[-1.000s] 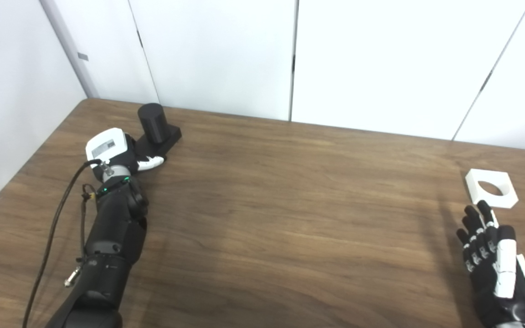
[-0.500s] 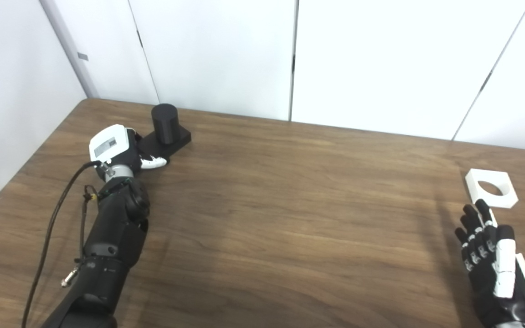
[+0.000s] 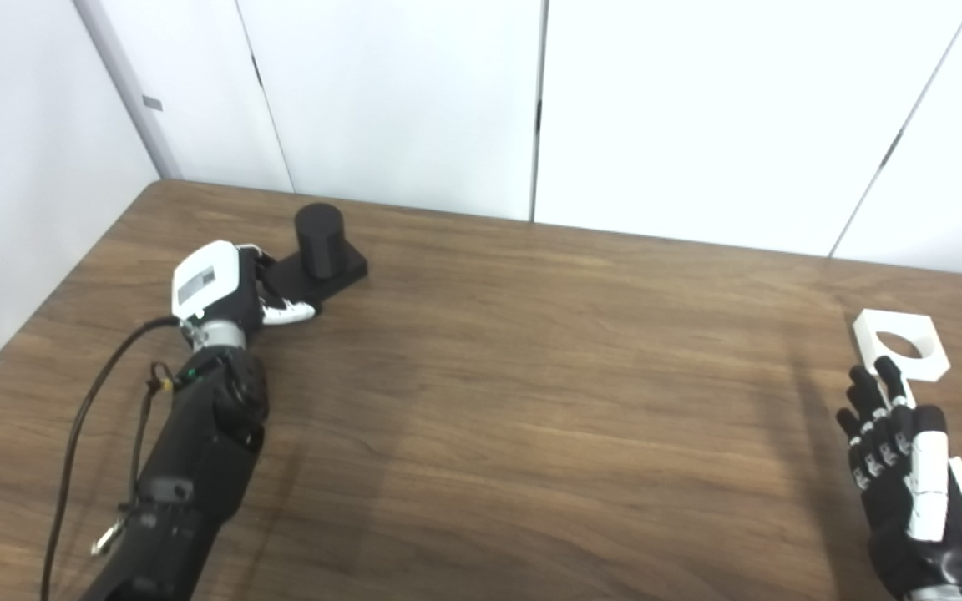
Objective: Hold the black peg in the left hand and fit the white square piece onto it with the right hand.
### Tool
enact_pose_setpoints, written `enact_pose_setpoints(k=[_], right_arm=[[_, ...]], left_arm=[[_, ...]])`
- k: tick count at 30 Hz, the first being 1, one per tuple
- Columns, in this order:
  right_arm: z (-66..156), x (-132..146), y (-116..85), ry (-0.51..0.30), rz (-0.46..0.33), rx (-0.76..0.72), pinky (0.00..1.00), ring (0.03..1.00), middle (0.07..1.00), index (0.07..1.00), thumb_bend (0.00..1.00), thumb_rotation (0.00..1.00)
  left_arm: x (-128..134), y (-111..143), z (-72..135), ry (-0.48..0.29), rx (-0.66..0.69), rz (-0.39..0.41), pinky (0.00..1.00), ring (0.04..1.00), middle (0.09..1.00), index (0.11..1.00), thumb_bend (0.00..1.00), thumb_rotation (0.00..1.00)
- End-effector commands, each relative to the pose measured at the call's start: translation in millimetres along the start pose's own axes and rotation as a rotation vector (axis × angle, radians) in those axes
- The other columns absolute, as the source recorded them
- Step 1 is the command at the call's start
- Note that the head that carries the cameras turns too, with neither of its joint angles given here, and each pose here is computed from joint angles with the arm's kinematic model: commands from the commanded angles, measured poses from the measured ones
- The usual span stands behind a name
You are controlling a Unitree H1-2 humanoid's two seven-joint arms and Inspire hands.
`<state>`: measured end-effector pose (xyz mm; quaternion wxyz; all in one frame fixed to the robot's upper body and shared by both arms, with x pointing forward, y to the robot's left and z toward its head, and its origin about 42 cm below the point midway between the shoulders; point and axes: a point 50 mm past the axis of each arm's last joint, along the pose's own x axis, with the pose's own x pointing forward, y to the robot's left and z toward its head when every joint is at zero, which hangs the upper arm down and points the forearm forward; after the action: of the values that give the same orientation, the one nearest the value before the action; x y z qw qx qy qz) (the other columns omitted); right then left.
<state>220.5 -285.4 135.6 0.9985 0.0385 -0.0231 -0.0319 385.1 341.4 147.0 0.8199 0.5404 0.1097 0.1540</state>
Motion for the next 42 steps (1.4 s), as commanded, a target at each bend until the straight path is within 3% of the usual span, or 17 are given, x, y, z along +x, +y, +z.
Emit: enact_pose_setpoints(k=[1, 6, 11, 22, 24, 27, 36, 42], right_arm=[[-9, -28, 2, 0.044, -0.023, 0.010, 1.00, 1.000, 0.965, 1.000, 0.46, 1.00], [-9, -28, 5, 0.043, -0.017, 0.009, 1.00, 1.000, 0.963, 1.000, 0.46, 1.00], [-9, -29, 7, 0.058, -0.023, -0.005, 1.00, 0.995, 0.960, 1.000, 0.51, 1.00], [-7, -28, 17, 0.058, -0.014, -0.007, 1.00, 0.977, 0.953, 1.000, 0.48, 1.00], [-6, -28, 19, 0.054, -0.014, -0.001, 1.00, 0.973, 0.953, 1.000, 0.47, 1.00], [-5, -28, 22, 0.059, -0.012, 0.002, 1.00, 0.976, 0.948, 1.000, 0.44, 1.00], [-4, -28, 28, 0.063, -0.020, -0.016, 1.00, 0.982, 0.943, 1.000, 0.46, 1.00], [-6, -28, 31, 0.062, -0.022, -0.023, 1.00, 0.981, 0.931, 1.000, 0.49, 1.00]], left_arm=[[-11, -4, 21, -0.088, -0.030, -0.017, 0.69, 0.768, 0.733, 0.489, 0.51, 0.05], [-39, -16, 34, -0.173, -0.061, -0.075, 0.69, 0.788, 0.761, 0.490, 0.50, 0.05], [-73, -19, 50, -0.324, -0.079, -0.170, 0.70, 0.805, 0.781, 0.491, 0.50, 0.05], [-149, -44, 68, -0.563, -0.033, -0.320, 0.73, 0.794, 0.764, 0.489, 0.50, 0.05], [-162, -50, 70, -0.607, -0.014, -0.361, 0.75, 0.810, 0.777, 0.491, 0.50, 0.06], [-183, -62, 74, -0.677, 0.014, -0.406, 0.87, 0.821, 0.771, 0.490, 0.50, 0.06], [-232, -85, 83, -0.782, 0.013, -0.502, 0.90, 0.830, 0.767, 0.490, 0.51, 0.06], [-248, -93, 84, -0.809, 0.007, -0.540, 0.89, 0.828, 0.769, 0.490, 0.51, 0.06]])
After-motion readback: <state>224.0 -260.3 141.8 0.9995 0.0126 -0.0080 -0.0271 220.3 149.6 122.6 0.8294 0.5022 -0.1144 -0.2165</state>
